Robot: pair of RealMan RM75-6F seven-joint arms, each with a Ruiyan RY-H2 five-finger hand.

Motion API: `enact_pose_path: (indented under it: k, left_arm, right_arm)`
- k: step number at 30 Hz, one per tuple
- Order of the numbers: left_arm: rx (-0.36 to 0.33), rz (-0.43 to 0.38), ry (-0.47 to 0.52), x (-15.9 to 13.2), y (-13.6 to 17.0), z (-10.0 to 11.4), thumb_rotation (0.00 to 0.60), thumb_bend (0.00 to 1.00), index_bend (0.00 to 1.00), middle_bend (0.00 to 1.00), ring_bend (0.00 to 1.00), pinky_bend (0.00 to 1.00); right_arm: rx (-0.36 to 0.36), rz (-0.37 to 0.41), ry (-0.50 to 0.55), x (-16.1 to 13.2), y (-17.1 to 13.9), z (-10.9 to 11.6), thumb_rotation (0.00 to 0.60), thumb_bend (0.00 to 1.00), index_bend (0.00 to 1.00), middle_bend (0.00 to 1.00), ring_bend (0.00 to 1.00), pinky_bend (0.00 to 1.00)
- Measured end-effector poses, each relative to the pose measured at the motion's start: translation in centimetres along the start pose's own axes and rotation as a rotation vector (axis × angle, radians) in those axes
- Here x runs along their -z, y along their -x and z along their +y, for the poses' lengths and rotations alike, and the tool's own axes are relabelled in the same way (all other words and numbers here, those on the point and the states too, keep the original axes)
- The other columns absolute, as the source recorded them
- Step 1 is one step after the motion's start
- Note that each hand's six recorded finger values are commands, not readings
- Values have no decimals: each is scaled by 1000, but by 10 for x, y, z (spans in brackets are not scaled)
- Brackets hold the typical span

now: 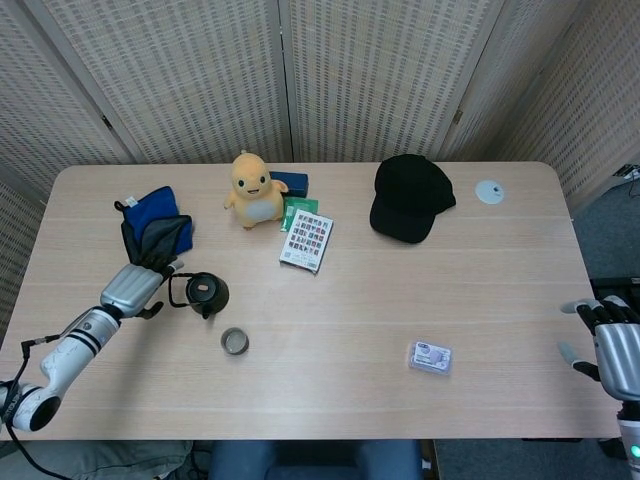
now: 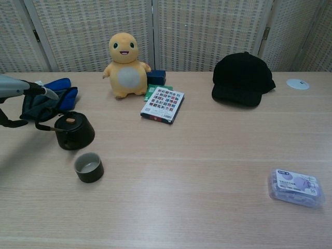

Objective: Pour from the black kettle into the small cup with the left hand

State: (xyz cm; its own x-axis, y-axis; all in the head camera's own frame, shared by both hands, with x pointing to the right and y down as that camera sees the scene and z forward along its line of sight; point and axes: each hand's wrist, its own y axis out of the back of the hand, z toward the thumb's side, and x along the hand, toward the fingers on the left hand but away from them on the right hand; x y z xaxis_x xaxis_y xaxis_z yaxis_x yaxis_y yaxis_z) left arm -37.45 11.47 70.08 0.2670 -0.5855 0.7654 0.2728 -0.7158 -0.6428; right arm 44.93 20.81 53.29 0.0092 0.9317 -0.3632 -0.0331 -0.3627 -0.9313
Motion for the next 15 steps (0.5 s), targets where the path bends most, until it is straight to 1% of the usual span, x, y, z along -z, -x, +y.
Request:
enact_pose_path:
  k: [3,7,12,15]
  left_arm:
    - [20,11,-17,1,-4,-1,600,438,72,48,0,0]
    - [39,41,-13,6,-9,-3,600,438,78,48,0,0]
    - [72,75,-21,11,-13,-5,600,438,119,49,0,0]
    - [88,76,-12,9,-11,-7,600,438,162,67,0,0]
  right_arm:
    - [0,-6,0,2,-2,0,600,170,381,384,315,384]
    - [0,-12,2,4,-4,-1,600,170,381,384,315,384]
    - [-1,-19,2,7,-5,-1,600,170,381,384,315,384]
    - [-2,-18,4,7,-5,-2,600,170,381,384,315,384]
